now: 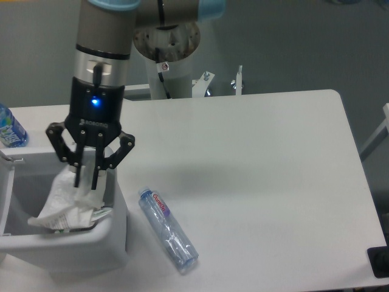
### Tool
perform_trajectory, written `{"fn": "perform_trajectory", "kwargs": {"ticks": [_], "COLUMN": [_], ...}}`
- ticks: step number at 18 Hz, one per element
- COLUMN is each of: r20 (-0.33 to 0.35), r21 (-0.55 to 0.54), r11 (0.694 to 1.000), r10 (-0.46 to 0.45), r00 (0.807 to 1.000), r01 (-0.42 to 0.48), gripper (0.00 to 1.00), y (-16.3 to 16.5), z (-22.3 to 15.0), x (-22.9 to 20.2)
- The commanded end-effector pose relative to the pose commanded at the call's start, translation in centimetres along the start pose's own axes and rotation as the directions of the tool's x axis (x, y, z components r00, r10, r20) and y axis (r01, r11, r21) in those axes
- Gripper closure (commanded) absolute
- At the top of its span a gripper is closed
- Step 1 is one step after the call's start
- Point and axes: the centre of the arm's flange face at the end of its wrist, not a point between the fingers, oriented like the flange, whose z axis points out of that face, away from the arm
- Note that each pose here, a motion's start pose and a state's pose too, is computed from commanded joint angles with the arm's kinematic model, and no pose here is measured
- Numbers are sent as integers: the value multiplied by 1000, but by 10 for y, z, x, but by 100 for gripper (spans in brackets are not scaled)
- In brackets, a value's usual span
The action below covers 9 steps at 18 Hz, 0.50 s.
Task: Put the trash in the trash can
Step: 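Open the gripper to drop the tissue into the bin, then move the gripper down to the clear plastic water bottle's cap end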
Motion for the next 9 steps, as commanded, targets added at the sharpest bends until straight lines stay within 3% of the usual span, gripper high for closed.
{"fn": "perform_trajectory", "kwargs": {"ticks": [5,9], "r20": [16,70], "r21": [10,33], "r11": [1000,996], "r10": [-21,-90], "r00": [1000,993], "r01": [21,88], "gripper": [0,0], "y": [-4,-12], "z": [-4,-14], "x": [-15,-69]}}
